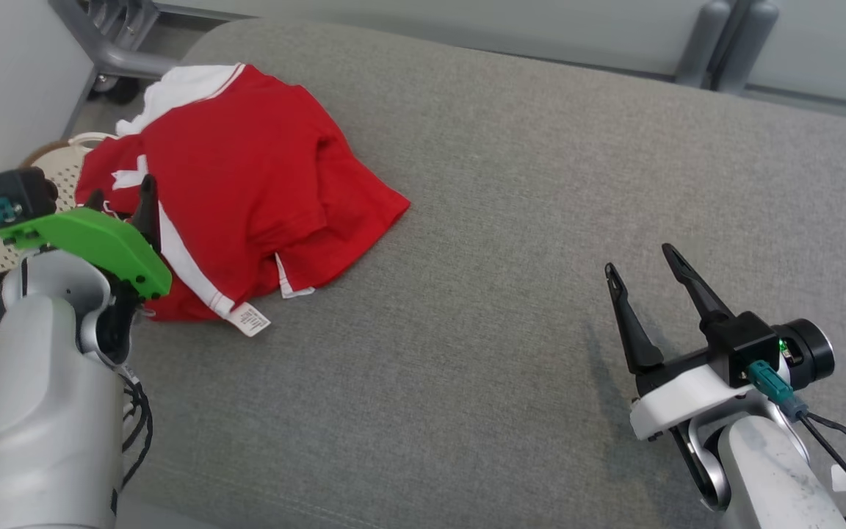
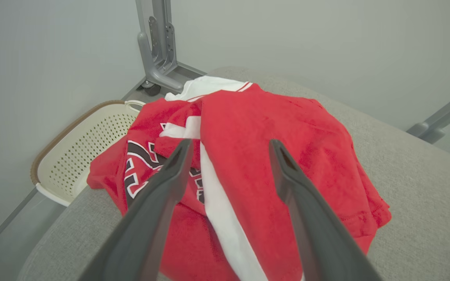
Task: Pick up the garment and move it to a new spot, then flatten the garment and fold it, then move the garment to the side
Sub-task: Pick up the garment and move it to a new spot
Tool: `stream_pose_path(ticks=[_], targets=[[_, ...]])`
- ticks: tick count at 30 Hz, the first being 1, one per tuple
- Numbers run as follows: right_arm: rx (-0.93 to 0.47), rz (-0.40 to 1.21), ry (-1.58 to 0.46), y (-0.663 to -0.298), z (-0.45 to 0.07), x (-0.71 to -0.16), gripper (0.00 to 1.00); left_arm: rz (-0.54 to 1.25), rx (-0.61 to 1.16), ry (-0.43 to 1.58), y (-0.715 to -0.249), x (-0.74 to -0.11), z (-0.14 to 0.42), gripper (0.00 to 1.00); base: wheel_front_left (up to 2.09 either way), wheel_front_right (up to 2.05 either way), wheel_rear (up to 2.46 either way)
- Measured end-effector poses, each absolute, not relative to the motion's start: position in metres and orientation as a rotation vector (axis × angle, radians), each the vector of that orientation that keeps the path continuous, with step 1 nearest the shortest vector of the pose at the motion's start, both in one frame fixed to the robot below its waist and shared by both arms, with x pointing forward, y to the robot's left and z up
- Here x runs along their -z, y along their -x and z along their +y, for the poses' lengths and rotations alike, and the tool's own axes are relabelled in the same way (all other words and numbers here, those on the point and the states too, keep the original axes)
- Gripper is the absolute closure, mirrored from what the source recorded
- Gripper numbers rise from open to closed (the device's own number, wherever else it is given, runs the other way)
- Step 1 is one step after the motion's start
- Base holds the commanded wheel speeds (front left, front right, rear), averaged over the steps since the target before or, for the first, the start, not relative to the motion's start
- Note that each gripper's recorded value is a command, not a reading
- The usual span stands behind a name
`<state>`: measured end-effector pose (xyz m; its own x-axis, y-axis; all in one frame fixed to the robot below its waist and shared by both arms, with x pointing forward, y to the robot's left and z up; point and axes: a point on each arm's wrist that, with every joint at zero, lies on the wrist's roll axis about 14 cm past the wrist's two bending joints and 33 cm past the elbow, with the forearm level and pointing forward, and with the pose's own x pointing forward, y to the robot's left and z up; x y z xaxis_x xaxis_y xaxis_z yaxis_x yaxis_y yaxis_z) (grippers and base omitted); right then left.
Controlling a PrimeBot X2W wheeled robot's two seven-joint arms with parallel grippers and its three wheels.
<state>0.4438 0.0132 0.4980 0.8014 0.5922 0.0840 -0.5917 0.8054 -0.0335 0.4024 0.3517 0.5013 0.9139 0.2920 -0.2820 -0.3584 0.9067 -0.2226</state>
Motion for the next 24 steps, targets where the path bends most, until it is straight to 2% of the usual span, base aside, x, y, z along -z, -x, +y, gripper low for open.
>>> stream_pose_path(ticks=[4, 9, 16, 17, 18, 19, 24], targets=[[-0.611, -0.054, -0.012, -0.453, 0.006, -0.481, 0.00, 0.421, -0.347, 0.292, -0.424, -0.471, 0.350, 0.00, 0.00, 0.00, 0.00], [-0.546, -0.041, -0.010, -0.461, -0.017, -0.474, 0.00, 0.551, -0.339, 0.320, -0.440, -0.436, 0.341, 0.00, 0.00, 0.00, 0.00], [-0.473, -0.018, 0.000, -0.466, -0.045, -0.463, 0.00, 0.702, -0.345, 0.305, -0.439, -0.386, 0.329, 0.00, 0.00, 0.00, 0.00], [-0.465, -0.012, 0.002, -0.467, -0.049, -0.460, 0.00, 0.712, -0.345, 0.304, -0.439, -0.381, 0.327, 0.09, 0.00, 0.00, 0.00], [-0.458, -0.006, 0.003, -0.467, -0.051, -0.458, 0.00, 0.719, -0.344, 0.303, -0.440, -0.377, 0.326, 0.25, 0.00, 0.00, 0.00], [-0.452, -0.002, 0.005, -0.467, -0.054, -0.456, 0.00, 0.719, -0.338, 0.298, -0.441, -0.375, 0.324, 1.00, 0.00, 0.00, 0.00], [-0.437, 0.007, 0.006, -0.465, -0.058, -0.455, 0.00, 0.703, -0.295, 0.260, -0.451, -0.382, 0.319, 1.00, 0.00, 0.00, 0.00]])
